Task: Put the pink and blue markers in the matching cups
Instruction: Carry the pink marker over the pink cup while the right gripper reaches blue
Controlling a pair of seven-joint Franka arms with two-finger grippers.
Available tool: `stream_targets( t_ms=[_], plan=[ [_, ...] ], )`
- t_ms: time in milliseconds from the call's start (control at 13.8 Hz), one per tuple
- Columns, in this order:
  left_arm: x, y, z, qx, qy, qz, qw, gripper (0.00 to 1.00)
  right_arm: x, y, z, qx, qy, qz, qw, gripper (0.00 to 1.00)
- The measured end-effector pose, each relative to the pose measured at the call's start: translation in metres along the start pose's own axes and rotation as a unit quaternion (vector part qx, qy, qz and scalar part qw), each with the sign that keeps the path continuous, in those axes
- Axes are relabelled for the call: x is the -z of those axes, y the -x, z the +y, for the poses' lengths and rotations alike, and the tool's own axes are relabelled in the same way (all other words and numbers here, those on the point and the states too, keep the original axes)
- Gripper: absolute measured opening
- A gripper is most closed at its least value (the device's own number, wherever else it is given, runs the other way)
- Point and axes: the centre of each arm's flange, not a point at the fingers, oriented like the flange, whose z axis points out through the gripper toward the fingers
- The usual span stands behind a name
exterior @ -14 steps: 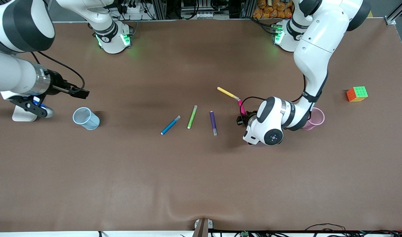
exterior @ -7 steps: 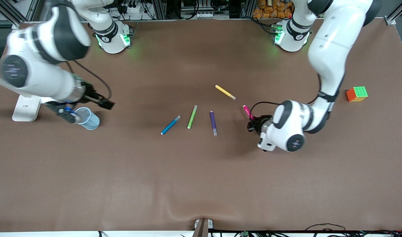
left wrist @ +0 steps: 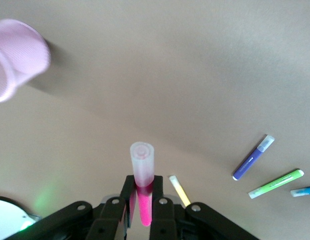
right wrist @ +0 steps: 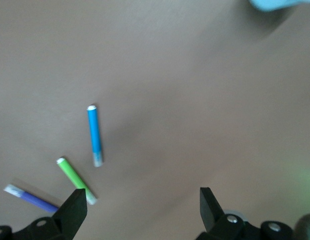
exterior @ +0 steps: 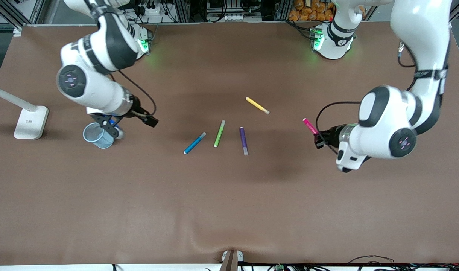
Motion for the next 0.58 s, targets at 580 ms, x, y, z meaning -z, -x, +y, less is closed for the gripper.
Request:
stream_targets(
  t_ms=[580],
  plan=[
    [0.074,-0.026,-0.132,-0.102,0.017,0.121,0.987,0.17,-0.108,0.052,-0.039,-0.065,-0.059,0.007,0.996,1.00]
  ],
)
